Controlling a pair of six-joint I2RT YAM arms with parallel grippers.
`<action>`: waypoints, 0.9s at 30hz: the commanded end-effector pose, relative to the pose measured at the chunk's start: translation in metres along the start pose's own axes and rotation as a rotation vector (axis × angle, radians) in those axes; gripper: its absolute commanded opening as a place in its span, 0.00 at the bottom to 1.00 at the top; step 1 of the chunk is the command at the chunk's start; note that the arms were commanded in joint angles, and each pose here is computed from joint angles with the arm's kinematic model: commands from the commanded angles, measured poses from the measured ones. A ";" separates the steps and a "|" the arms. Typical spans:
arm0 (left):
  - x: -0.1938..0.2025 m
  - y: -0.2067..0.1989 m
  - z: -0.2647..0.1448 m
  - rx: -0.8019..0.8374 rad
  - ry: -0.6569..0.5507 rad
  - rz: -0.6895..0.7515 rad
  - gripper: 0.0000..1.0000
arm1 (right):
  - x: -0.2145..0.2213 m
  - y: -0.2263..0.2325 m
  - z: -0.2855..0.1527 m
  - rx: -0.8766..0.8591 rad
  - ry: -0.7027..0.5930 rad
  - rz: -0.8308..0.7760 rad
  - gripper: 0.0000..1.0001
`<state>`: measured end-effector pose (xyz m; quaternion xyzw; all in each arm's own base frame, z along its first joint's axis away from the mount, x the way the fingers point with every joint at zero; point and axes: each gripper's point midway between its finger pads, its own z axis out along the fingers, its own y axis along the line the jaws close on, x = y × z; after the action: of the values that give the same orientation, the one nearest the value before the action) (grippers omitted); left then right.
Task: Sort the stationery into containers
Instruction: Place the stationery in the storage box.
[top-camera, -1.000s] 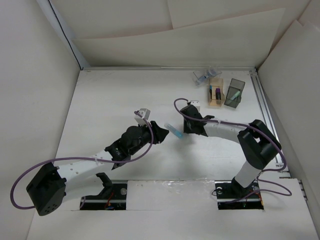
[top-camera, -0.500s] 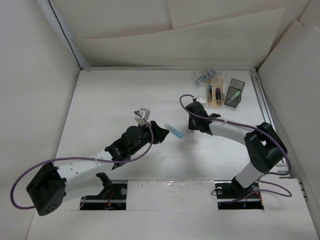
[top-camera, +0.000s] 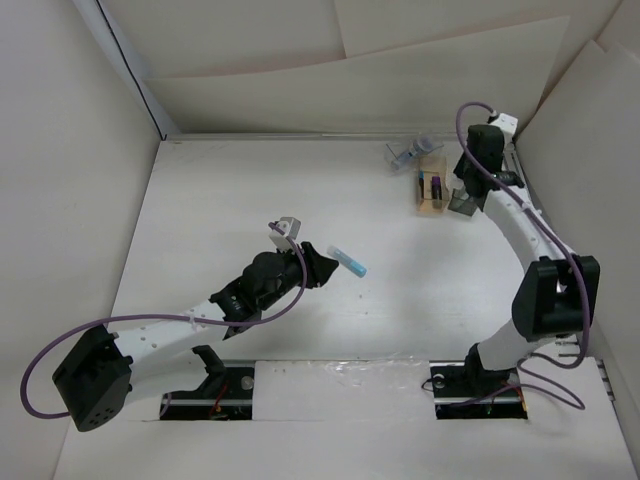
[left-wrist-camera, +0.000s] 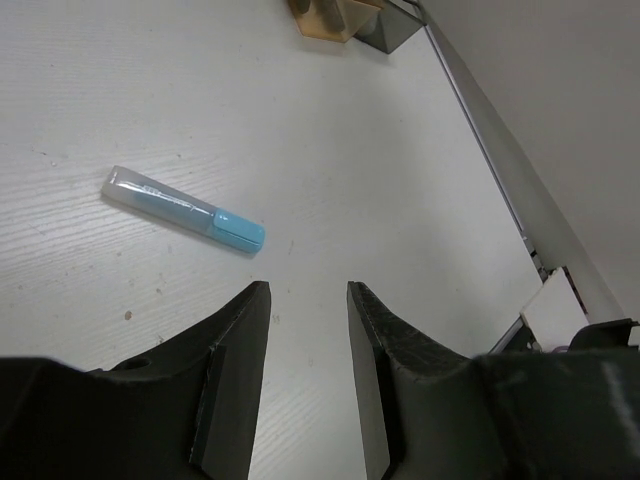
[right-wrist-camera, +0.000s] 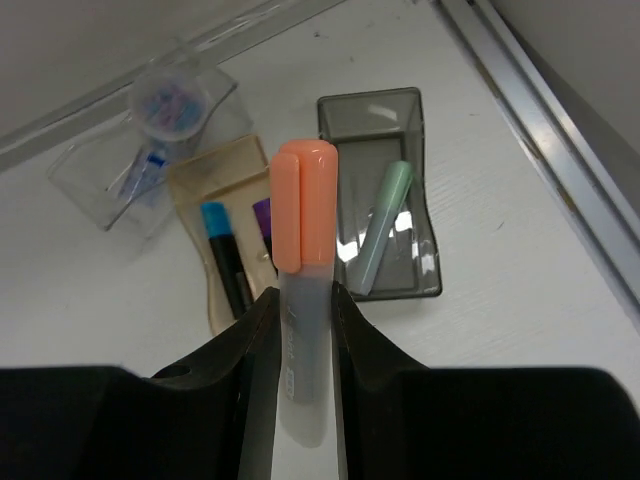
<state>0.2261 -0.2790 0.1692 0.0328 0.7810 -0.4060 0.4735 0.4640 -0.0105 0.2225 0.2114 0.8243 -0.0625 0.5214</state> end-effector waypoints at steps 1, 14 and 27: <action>-0.006 -0.007 0.000 0.037 -0.024 -0.009 0.33 | -0.009 -0.024 0.031 0.080 0.011 -0.012 0.06; -0.006 -0.010 0.000 0.051 -0.024 -0.010 0.35 | 0.003 -0.056 0.104 0.234 0.096 -0.063 0.34; -0.008 -0.009 -0.001 0.044 -0.030 -0.010 0.35 | -0.004 0.003 0.035 0.029 0.039 -0.058 0.43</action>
<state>0.2241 -0.2814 0.1707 0.0377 0.7789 -0.4129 0.4706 0.5042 -0.0645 0.1680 0.2247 0.8538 -0.1400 0.4482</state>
